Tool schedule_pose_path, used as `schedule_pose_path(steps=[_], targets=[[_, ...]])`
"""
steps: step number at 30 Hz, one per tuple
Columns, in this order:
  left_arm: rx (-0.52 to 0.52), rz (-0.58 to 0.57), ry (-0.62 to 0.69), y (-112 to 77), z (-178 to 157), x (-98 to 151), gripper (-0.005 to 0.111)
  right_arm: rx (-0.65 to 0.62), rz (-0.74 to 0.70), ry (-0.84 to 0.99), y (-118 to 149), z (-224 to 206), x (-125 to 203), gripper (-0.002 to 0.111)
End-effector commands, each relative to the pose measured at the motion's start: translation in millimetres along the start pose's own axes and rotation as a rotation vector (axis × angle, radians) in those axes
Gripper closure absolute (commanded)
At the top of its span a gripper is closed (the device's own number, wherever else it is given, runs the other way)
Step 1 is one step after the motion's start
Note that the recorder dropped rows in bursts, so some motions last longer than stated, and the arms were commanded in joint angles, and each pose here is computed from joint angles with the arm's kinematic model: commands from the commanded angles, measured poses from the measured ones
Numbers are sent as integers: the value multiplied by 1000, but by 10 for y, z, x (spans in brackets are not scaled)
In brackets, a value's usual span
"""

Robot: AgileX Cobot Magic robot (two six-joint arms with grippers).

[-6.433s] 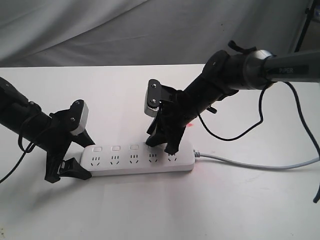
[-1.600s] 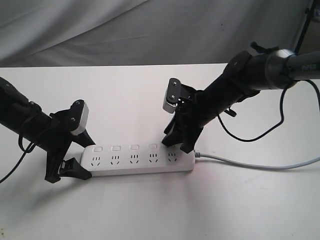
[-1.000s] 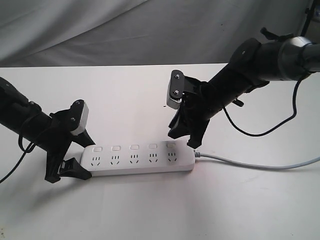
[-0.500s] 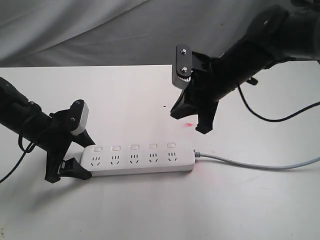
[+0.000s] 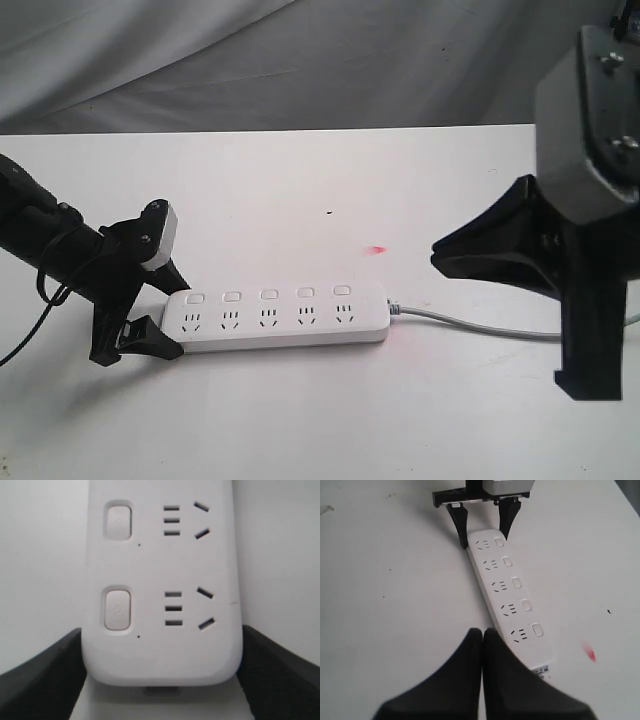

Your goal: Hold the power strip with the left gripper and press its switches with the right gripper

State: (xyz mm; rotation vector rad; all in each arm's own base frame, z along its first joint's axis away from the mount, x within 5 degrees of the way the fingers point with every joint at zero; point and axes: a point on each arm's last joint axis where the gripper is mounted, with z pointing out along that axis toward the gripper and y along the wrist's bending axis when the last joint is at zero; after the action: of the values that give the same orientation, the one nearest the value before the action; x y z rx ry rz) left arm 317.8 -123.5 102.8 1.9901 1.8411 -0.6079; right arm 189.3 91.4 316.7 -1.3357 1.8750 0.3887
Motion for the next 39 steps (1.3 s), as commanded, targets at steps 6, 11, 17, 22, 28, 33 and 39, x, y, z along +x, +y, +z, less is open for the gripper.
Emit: schedule_pose_path(steps=[6,11,17,22,28,33,39], targets=[[-4,2,5,4,-4,-19,35,49,-14,-79,210,-243,-26,108],[-4,2,5,4,-4,-19,35,114,8,-103,147,-238,-39,108],[-4,2,5,4,-4,-19,35,275,214,-217,203,-426,-37,108],[-4,2,5,4,-4,-19,35,434,376,-340,472,-575,254,108],[-4,2,5,4,-4,-19,35,648,417,-524,791,-709,663,108],[-4,2,5,4,-4,-19,35,717,448,-577,957,-599,1009,108],[-4,2,5,4,-4,-19,35,786,461,-578,930,-545,1128,108]])
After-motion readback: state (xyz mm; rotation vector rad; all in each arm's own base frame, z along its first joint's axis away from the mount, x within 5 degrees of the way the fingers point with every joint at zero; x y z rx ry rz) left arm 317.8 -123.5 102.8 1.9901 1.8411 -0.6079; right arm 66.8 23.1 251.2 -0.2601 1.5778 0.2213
